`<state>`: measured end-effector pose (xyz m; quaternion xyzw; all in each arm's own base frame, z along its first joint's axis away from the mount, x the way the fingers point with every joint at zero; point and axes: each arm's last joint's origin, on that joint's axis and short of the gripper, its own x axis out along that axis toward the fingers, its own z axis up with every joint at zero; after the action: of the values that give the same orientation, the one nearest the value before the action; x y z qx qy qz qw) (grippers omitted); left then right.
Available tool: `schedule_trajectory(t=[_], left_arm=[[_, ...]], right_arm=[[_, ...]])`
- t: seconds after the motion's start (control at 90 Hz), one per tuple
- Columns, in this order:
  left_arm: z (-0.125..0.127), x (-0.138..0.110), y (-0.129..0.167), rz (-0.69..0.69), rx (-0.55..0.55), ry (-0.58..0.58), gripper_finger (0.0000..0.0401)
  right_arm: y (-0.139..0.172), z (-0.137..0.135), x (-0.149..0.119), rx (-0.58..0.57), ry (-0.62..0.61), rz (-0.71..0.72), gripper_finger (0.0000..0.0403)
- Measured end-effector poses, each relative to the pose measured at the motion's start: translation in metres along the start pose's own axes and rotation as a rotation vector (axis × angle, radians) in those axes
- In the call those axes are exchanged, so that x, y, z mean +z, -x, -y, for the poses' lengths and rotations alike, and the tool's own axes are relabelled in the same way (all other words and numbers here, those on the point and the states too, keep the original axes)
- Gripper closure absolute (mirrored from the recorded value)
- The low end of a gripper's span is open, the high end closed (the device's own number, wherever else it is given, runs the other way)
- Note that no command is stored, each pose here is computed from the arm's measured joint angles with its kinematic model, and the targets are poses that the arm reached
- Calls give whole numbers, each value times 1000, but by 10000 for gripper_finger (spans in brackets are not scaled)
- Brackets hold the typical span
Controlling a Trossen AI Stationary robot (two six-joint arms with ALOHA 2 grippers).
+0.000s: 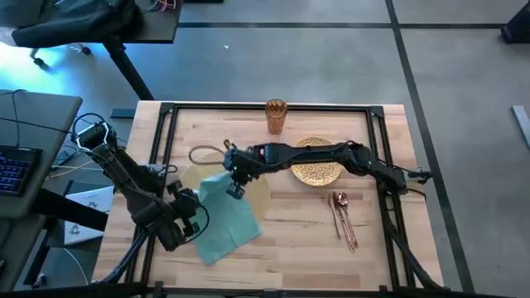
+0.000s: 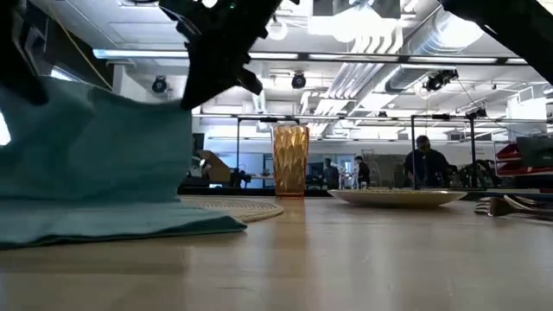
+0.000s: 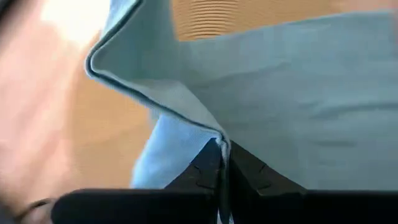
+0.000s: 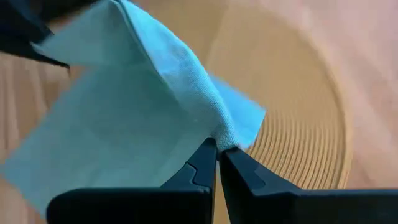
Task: Set table place
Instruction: Fold the blue table napkin
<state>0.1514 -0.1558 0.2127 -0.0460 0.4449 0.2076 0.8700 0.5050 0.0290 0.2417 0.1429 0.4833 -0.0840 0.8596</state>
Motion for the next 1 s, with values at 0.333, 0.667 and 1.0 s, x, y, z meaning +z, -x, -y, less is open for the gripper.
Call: schedule_trajectory(t=[0.333,0.667,1.0], left_arm=[[11,-27,-34,-26,-231,91,401],[17,-32,-31,-171,-342,50,401],[23,-23,-18,-144,-346,19,401]], right_arm=[[-36,-47,-44,55,44,-196,403],[-36,-64,-66,65,11,-329,403],[-34,-72,-74,65,-12,-377,403]])
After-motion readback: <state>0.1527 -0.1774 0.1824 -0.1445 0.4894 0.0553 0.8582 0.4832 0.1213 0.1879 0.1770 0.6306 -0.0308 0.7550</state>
